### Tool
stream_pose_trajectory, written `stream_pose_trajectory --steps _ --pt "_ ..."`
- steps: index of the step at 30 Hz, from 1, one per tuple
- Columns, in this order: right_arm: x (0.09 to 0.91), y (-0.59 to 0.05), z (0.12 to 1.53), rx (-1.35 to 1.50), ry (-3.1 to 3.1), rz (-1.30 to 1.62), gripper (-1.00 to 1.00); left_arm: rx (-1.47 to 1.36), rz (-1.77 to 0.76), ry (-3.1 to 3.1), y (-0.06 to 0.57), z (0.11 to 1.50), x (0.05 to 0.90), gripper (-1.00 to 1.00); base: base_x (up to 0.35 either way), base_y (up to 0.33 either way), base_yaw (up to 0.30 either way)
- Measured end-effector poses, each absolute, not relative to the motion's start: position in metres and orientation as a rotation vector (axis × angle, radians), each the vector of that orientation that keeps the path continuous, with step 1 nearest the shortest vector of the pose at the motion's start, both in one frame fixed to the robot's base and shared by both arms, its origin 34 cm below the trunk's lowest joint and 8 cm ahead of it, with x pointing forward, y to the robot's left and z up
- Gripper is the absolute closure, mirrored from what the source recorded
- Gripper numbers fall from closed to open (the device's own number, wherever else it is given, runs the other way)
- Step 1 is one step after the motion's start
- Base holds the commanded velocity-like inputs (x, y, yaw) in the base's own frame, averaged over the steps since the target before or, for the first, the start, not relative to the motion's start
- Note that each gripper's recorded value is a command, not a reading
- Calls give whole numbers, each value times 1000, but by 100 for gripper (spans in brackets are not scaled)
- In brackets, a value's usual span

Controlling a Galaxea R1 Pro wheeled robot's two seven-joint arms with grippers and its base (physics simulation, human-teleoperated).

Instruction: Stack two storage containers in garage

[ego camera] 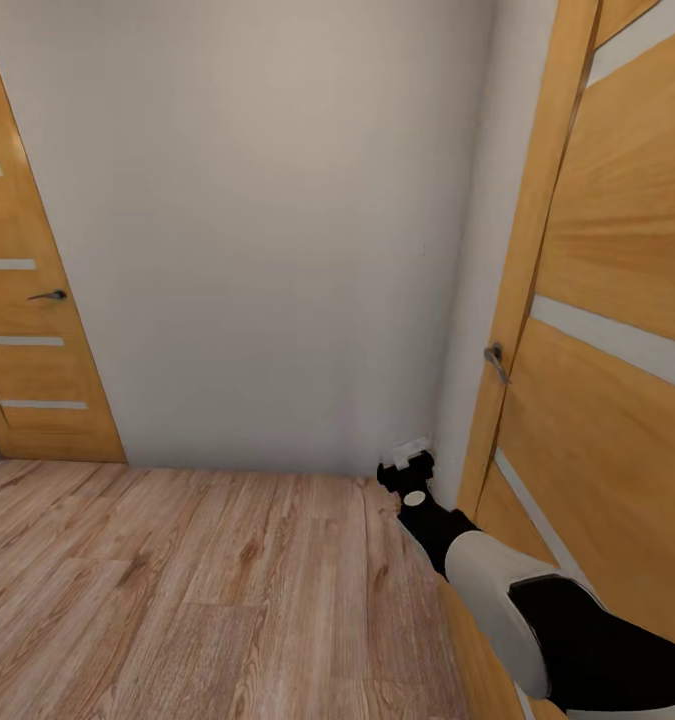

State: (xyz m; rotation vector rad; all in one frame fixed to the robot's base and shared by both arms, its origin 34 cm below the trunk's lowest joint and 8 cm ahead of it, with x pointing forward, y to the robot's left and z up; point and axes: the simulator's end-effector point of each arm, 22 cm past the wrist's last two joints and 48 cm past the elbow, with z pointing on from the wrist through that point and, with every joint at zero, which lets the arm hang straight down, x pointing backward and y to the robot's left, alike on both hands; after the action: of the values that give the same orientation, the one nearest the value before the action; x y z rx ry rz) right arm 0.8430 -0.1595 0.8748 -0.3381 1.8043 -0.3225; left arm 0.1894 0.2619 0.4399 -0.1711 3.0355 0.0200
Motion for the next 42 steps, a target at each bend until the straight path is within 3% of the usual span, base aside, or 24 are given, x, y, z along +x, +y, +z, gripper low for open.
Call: stream_pose_trajectory --steps 7,15,21,34,42 --pt "801 -140 795 -444 1946 -202 -100 -171 20 3036 262 440 189 -100 0 0 0" --pt "669 -135 640 -525 2284 -102 -100 -171 19 3037 262 440 189 -100 0 0 0" --pt "613 -176 589 -468 2529 -143 -100 -172 20 3037 262 440 189 -100 0 0 0" --pt "359 -218 467 -367 2924 -114 -100 -172 20 3037 262 440 189 -100 0 0 0" --pt "325 -232 457 -354 2919 -117 -100 -172 18 3036 261 440 189 -100 0 0 0"
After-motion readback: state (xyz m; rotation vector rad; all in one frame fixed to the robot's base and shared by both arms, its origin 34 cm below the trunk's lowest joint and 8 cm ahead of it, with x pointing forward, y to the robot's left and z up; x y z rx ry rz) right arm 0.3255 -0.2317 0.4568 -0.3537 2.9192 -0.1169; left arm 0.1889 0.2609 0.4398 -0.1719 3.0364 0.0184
